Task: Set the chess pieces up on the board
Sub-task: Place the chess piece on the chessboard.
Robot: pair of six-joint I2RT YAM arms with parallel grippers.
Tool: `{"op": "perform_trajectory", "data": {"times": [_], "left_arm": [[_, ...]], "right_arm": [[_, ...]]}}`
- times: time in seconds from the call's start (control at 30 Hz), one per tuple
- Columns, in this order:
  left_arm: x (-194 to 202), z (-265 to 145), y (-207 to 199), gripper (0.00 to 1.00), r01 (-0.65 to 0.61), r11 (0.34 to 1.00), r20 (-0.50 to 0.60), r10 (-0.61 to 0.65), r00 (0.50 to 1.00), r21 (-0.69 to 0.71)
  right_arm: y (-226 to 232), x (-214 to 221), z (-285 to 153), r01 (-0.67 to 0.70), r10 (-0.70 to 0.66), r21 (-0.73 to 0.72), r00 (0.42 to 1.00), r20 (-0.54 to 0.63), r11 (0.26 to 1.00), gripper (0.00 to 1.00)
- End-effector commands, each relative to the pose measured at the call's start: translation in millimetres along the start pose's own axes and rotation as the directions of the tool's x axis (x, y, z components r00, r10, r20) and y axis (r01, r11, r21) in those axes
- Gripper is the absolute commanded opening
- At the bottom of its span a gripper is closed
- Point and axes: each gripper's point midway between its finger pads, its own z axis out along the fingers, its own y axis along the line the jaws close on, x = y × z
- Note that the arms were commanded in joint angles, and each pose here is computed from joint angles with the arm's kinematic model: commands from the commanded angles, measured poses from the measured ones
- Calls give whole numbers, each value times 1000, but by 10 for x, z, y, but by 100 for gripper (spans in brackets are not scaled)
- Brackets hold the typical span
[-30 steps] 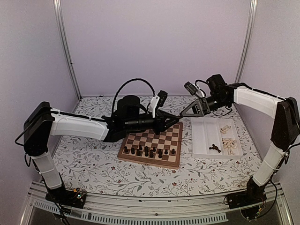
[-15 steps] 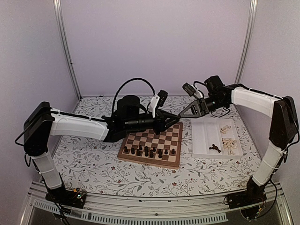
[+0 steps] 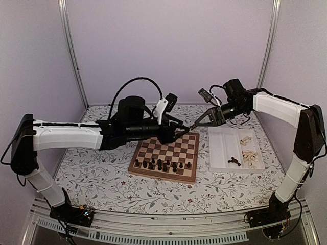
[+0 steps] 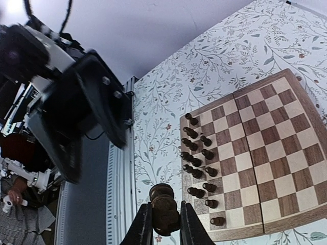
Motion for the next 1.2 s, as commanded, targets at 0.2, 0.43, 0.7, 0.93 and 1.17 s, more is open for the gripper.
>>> {"op": "perform_trajectory", "data": {"times": [0.2,0.43,0.7,0.93,1.17], "left_arm": [[-850,-1024,939,59,-44,925,27,58,998,-377],[-479,-1522,1857,59,82,843,90,-41,995,-532],[-484,-1695,1934,59,41,809,73,2,997,-586],[-464,-1647,1908,58,48,825,72,-9,997,-562],[-453,-1644,1909,58,52,827,72,-14,997,-560]], "right_arm": [[-246,254,412,376,-273,308,904,-329,874,11],[-360,895,871,516,-294,269,763,-575,813,11],[-488,1303,1049,602,-296,228,644,-705,765,11],[-534,1397,1140,609,-291,214,621,-727,764,11],[-515,1456,1200,609,-293,196,607,-738,768,12]]}}
